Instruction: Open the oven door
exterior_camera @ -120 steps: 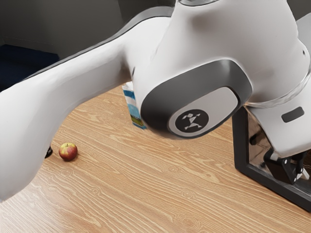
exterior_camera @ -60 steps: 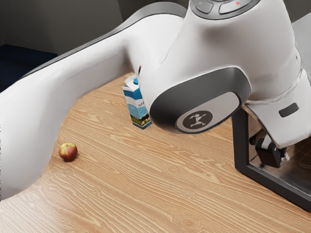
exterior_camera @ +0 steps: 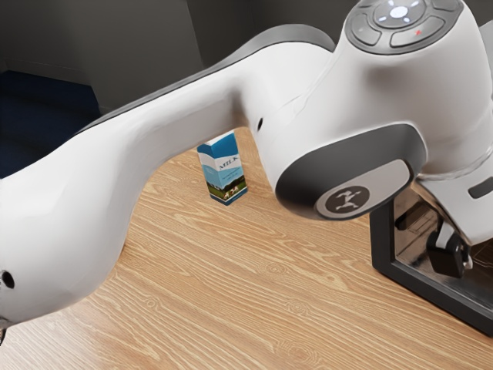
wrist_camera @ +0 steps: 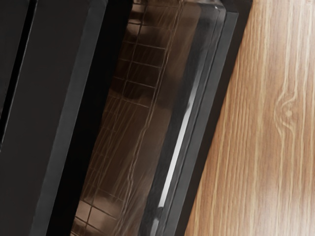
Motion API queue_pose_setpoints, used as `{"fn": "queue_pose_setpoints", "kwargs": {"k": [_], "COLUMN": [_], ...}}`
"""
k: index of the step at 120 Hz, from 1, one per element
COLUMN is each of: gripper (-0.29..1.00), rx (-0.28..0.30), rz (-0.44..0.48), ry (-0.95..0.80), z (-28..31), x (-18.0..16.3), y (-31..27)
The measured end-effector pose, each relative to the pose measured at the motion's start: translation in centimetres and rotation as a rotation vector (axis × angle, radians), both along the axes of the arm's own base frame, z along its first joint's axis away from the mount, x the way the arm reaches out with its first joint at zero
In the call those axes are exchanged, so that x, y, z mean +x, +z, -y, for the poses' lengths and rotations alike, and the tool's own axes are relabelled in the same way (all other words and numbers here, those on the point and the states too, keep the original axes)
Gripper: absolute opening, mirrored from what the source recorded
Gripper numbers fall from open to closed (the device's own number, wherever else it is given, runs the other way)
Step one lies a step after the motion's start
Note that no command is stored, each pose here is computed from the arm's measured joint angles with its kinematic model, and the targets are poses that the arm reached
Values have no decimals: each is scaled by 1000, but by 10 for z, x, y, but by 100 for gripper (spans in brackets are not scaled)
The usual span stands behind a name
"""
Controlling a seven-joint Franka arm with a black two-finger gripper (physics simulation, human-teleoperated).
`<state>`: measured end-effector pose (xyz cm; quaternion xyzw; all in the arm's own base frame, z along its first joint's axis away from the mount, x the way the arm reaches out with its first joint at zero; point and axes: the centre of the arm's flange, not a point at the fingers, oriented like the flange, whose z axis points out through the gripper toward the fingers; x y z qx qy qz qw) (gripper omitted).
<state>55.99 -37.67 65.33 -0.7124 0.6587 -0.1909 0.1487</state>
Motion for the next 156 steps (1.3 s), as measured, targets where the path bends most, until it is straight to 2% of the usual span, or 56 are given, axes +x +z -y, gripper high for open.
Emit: {"fn": "queue_pose_setpoints", "kwargs": {"k": [40, 94, 100, 104, 108, 112, 115, 117, 120, 122, 123, 124, 126, 128, 130, 132, 133, 135, 138, 141, 145, 156], "gripper": [70, 71, 72, 73, 71, 62, 61, 62, 63, 64, 65, 65, 66, 66, 67, 67, 67, 67, 67, 68, 68, 69], "rx": [-38, -73, -72, -43, 25, 125, 205, 264, 324, 318, 290, 250, 122, -4, -118, -220, -265, -328, -386, -398, -375, -254], "rz": [16, 17, 13, -2, -14, -4, 32, 90, 219, 332, 392, 446, 526, 558, 547, 502, 460, 383, 287, 205, 111, -85], "ry": [-2, -10, -12, -19, -37, -67, -80, -99, -247, -334, -354, -362, -308, -206, -85, 50, 130, 278, 461, 604, 741, 953], "z": [10, 21, 22, 24, 24, 17, 0, -7, 21, 25, 19, 9, -27, -76, -129, -186, -218, -277, -348, -390, -415, -412], "x": [0, 12, 13, 2, -29, -90, -148, -205, -334, -417, -450, -476, -491, -478, -447, -400, -365, -304, -240, -190, -139, -44], "y": [7, -14, -19, -25, -37, -51, -59, -56, -47, -23, 0, 27, 102, 171, 225, 266, 276, 283, 275, 254, 222, 130]}}
